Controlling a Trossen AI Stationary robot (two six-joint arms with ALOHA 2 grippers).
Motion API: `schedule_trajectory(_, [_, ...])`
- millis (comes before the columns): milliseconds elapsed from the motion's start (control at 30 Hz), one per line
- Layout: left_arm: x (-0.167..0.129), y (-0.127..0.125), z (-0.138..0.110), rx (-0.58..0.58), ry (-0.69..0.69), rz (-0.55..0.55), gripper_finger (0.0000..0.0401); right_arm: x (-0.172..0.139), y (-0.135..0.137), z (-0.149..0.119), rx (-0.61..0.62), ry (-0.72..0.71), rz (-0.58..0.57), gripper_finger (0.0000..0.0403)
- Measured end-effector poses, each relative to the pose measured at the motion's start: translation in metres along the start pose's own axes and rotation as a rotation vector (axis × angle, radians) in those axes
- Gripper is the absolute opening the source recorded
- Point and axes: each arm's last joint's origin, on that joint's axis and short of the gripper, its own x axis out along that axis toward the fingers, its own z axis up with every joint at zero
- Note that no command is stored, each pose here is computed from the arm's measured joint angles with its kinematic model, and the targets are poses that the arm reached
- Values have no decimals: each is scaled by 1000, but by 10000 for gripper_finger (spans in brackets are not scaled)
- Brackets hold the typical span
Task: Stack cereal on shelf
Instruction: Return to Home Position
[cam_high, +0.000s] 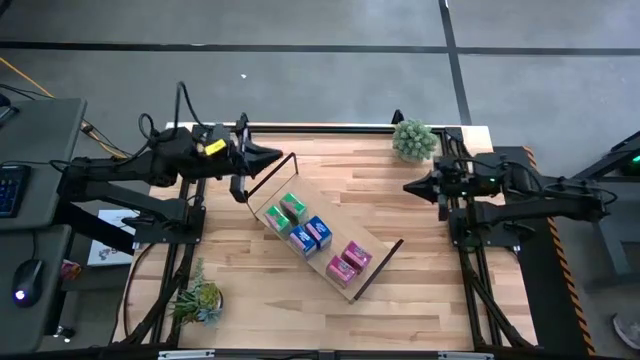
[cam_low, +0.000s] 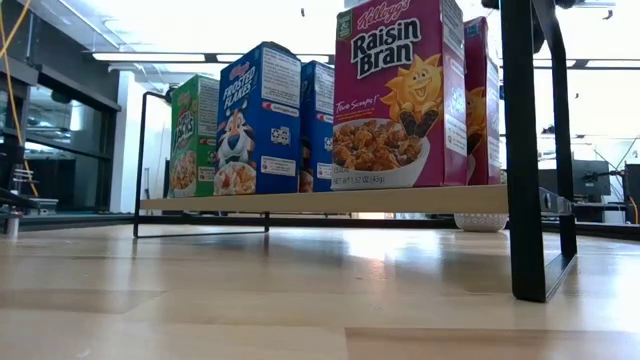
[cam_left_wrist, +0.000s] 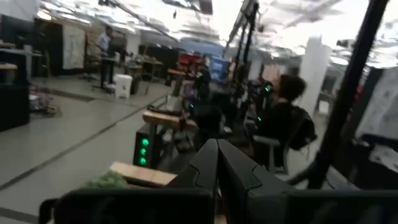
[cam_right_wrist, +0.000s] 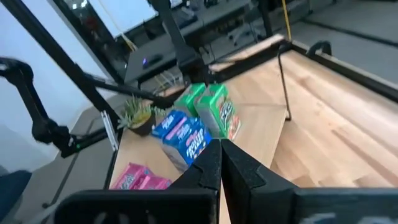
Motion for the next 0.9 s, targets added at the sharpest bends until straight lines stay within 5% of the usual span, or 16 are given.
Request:
schedule_trajectory(233, [-9,-4,-40,-7,4,-54,0,-14,1,2,27,-67,-2,0])
schedule_trajectory(633, [-80,23,-114,-81,-38,-27,0,-13,0,-2,61,-7,6,0])
schedule_trajectory(900, [-112,33,-157,-178,-115,-70,0,-13,-1,-6,190,33,10,0])
